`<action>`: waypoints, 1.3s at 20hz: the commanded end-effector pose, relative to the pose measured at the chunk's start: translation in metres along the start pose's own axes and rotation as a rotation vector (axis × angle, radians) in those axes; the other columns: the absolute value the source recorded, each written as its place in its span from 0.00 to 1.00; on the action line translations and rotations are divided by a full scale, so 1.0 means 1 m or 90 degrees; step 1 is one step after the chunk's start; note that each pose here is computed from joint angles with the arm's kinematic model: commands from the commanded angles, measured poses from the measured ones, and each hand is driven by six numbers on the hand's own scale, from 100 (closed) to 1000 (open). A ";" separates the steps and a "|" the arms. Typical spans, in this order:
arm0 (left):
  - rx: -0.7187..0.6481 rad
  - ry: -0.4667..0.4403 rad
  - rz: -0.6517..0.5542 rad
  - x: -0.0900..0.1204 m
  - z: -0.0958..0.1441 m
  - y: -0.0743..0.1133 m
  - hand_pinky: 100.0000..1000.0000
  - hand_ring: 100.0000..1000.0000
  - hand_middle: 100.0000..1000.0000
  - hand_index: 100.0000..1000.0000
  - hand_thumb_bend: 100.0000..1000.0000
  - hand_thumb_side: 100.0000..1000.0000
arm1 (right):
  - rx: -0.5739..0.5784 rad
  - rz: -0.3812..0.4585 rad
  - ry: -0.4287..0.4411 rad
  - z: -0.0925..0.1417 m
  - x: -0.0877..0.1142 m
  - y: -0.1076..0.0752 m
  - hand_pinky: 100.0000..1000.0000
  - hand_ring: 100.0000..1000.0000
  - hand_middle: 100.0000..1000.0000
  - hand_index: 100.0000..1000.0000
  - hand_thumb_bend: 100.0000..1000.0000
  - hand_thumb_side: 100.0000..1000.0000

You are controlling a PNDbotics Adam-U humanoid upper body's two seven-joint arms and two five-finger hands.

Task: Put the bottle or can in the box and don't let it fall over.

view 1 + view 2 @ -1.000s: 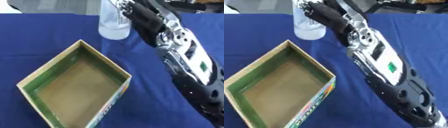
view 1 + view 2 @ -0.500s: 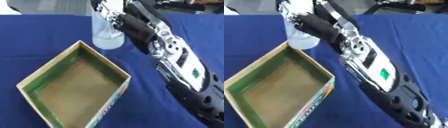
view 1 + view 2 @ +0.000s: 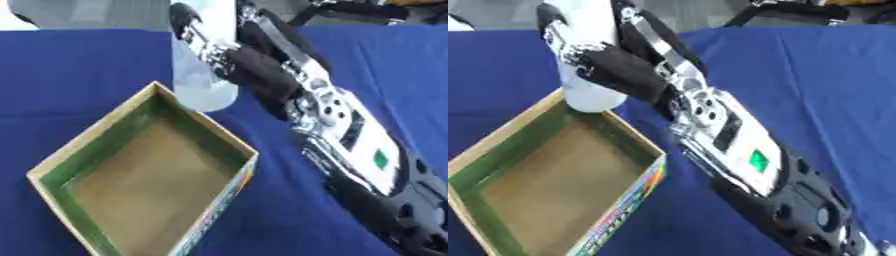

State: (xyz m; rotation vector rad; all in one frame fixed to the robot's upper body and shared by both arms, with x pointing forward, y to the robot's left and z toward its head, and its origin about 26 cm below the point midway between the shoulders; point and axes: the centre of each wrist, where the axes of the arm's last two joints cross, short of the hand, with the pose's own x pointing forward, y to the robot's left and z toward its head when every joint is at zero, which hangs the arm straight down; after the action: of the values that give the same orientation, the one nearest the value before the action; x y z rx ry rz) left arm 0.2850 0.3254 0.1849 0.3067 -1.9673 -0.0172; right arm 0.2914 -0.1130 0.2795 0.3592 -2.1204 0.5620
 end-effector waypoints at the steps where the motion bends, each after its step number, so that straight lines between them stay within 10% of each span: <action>1: 0.002 -0.017 -0.008 0.010 -0.002 0.006 1.00 1.00 1.00 0.92 0.40 0.05 | 0.000 -0.019 -0.031 0.001 0.007 0.004 1.00 1.00 1.00 0.60 0.00 0.41; 11: 0.002 -0.024 -0.013 0.010 -0.004 0.007 1.00 1.00 1.00 0.92 0.40 0.05 | -0.010 -0.050 -0.051 0.007 -0.003 0.017 1.00 1.00 1.00 0.61 0.00 0.41; 17: 0.013 -0.005 -0.023 0.002 -0.003 0.014 1.00 1.00 1.00 0.92 0.39 0.06 | -0.027 -0.042 -0.056 0.011 -0.009 0.020 1.00 1.00 1.00 0.81 0.00 0.41; 20: 0.017 0.000 -0.025 -0.001 -0.003 0.017 1.00 1.00 1.00 0.92 0.39 0.05 | -0.004 -0.022 -0.080 0.012 -0.009 0.021 1.00 1.00 1.00 1.00 0.00 0.41; 26: 0.025 0.010 -0.029 -0.005 -0.002 0.019 1.00 1.00 1.00 0.92 0.39 0.06 | 0.066 0.078 -0.112 0.017 -0.017 0.017 1.00 1.00 1.00 1.00 0.00 0.41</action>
State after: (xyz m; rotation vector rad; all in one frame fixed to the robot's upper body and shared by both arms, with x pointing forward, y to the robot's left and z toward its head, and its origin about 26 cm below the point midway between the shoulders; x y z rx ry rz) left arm 0.2865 0.3388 0.1755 0.3405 -1.9284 0.0130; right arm 0.2845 -0.1038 0.2445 0.3726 -2.2514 0.6824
